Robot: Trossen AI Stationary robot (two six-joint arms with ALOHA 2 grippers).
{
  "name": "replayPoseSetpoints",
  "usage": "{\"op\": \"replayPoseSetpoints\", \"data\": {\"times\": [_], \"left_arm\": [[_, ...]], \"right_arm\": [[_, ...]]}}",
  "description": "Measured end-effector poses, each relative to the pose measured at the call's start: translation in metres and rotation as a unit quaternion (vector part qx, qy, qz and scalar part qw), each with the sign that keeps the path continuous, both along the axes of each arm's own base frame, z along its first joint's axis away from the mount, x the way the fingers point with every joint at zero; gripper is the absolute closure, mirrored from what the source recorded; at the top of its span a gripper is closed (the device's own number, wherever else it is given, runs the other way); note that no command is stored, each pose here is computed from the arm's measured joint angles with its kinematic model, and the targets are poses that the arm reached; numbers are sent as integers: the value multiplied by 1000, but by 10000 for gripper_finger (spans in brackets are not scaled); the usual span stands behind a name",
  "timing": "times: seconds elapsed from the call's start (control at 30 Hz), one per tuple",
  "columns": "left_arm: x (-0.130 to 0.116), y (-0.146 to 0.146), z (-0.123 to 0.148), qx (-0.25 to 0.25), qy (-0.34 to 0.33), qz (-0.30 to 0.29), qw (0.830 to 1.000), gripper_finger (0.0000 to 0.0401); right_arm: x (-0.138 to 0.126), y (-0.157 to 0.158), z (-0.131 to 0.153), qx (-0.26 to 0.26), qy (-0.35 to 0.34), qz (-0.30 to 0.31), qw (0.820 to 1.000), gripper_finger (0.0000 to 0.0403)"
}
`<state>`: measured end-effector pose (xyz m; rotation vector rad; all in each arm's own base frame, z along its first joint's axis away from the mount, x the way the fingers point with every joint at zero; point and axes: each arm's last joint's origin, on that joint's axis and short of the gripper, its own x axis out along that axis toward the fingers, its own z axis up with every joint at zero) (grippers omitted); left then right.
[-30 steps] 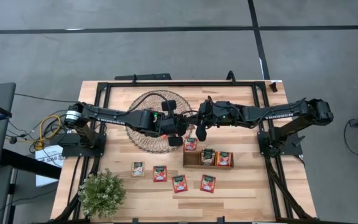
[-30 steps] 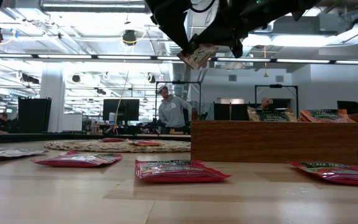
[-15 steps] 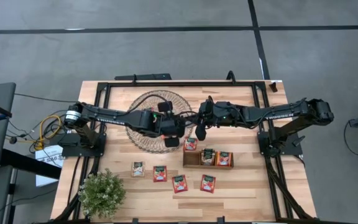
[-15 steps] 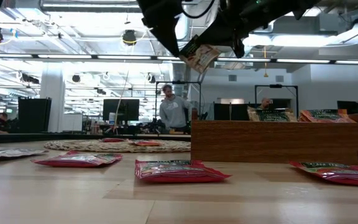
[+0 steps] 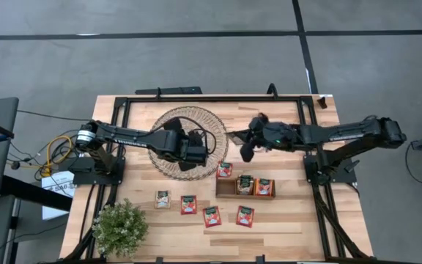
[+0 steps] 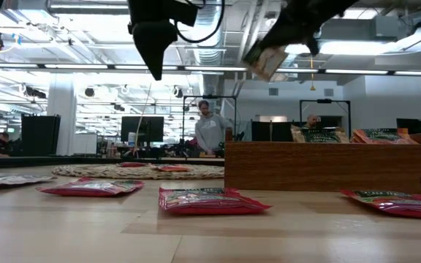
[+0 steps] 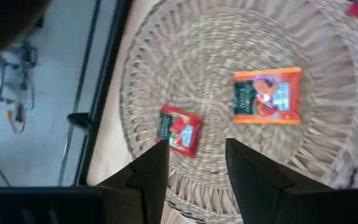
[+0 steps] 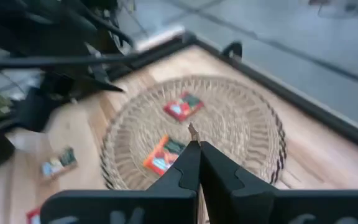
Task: Pick & Place Tea
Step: Put the brown tea bag into the middle section of the brown bin
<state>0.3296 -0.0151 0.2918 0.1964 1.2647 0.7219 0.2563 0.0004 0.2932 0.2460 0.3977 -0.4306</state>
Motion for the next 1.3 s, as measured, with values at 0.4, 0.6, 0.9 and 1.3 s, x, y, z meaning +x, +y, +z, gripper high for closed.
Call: {"op": "replayPoseSetpoints", "data": {"times": [0.4,0.6,0.9,1.3], "left_arm": [[2,-2,-11,-7,-39,7,999,250],[1,-2,-18,-6,-29,6,1000,250],[-2,-2,-26,-5,-16,7,1000,250],[0,-2,-26,-2,-20,-2,1000,250]], "right_arm": [[-54,95,-32,-9,-103,-24,994,403],[-70,125,-64,20,-186,-52,981,403],[-67,146,-116,66,-213,-106,969,403],[-79,172,-179,101,-270,-159,944,403]]}}
